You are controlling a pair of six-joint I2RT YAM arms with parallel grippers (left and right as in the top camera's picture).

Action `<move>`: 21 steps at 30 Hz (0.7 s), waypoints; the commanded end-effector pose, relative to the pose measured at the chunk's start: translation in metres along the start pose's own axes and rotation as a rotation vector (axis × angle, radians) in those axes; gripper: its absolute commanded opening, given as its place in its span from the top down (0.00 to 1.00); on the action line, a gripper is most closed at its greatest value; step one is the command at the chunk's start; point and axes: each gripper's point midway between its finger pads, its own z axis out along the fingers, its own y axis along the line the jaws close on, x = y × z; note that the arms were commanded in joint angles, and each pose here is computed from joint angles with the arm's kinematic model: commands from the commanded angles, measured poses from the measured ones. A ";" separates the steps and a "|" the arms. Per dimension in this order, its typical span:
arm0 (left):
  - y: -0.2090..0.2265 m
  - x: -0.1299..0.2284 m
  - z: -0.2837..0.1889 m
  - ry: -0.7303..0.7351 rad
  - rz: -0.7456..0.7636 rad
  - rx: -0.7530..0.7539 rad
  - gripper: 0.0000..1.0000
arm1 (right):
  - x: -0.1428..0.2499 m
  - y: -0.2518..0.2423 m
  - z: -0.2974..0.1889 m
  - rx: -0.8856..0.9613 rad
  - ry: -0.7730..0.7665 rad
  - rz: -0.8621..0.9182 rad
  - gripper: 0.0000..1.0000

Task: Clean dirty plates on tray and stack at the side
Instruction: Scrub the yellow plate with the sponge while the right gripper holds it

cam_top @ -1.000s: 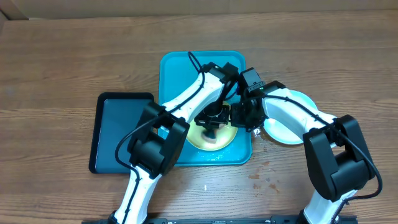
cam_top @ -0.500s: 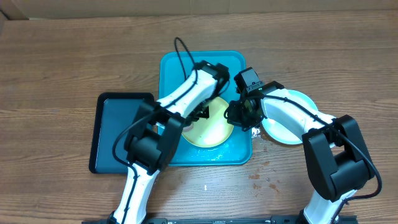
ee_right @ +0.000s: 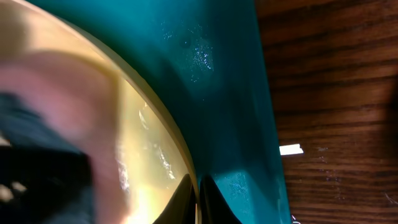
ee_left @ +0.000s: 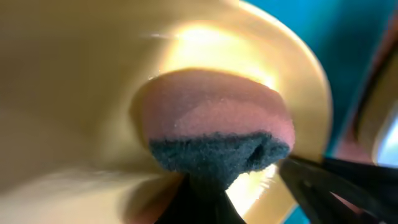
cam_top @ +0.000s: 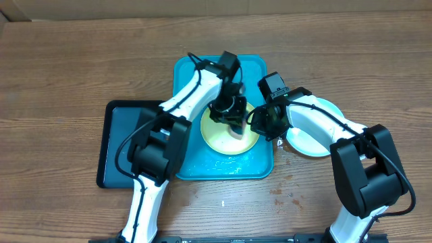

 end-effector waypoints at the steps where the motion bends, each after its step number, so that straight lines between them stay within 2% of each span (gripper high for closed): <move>1: -0.001 0.021 0.019 0.100 0.043 0.043 0.96 | -0.002 -0.002 0.002 0.013 -0.012 0.027 0.96; 4: 0.028 0.019 0.017 0.086 0.016 -0.112 0.96 | -0.002 -0.002 0.002 0.013 -0.012 0.027 0.96; 9: 0.129 0.012 -0.025 -0.064 -0.280 -0.659 0.96 | -0.002 -0.002 0.002 0.013 -0.012 0.026 0.96; 11: 0.154 0.013 -0.044 -0.113 -0.354 -0.787 0.96 | -0.002 -0.002 0.002 0.013 -0.012 0.025 0.96; 16: 0.177 0.015 -0.064 -0.127 -0.372 -0.892 0.96 | -0.002 -0.002 0.002 0.013 -0.013 0.023 0.96; 21: 0.180 0.012 -0.070 -0.137 -0.361 -0.919 0.96 | -0.003 -0.002 0.002 0.017 -0.016 0.023 0.96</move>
